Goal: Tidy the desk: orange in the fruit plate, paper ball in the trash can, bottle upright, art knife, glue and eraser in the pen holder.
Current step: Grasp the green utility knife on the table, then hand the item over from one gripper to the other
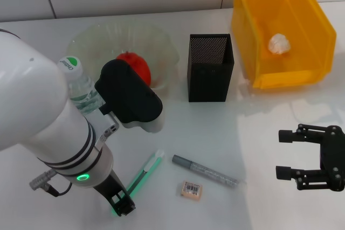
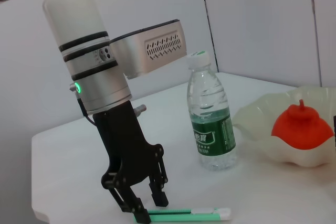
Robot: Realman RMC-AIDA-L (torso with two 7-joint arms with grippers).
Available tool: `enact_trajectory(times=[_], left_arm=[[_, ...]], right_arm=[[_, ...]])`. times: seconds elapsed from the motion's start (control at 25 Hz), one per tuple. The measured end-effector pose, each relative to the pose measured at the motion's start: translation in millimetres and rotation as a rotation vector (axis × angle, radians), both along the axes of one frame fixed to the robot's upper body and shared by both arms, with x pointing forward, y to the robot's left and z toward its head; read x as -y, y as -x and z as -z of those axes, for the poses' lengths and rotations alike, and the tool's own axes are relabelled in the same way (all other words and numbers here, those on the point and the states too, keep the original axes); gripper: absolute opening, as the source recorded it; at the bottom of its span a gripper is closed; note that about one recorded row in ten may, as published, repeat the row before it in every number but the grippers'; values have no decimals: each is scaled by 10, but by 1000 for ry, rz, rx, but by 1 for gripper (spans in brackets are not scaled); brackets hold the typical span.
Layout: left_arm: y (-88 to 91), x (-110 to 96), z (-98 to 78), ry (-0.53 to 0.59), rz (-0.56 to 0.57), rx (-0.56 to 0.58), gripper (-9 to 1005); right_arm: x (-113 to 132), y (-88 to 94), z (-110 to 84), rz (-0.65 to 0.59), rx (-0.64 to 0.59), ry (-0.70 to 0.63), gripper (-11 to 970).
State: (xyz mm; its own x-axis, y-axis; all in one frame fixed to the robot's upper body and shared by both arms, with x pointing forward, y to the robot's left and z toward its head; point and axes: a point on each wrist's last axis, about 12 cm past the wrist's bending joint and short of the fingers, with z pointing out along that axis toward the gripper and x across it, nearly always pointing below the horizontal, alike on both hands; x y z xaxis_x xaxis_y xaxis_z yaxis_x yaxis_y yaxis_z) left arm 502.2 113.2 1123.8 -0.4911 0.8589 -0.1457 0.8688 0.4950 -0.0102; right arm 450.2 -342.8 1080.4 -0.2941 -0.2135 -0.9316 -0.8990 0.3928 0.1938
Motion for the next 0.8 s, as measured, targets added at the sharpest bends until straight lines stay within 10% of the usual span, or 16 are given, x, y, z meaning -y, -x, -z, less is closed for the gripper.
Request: enact_trajectory(times=[0.8], left_arm=[[16, 38, 22, -15, 25, -11, 263]], right_arm=[[-7, -5, -1, -1, 1, -1, 794]])
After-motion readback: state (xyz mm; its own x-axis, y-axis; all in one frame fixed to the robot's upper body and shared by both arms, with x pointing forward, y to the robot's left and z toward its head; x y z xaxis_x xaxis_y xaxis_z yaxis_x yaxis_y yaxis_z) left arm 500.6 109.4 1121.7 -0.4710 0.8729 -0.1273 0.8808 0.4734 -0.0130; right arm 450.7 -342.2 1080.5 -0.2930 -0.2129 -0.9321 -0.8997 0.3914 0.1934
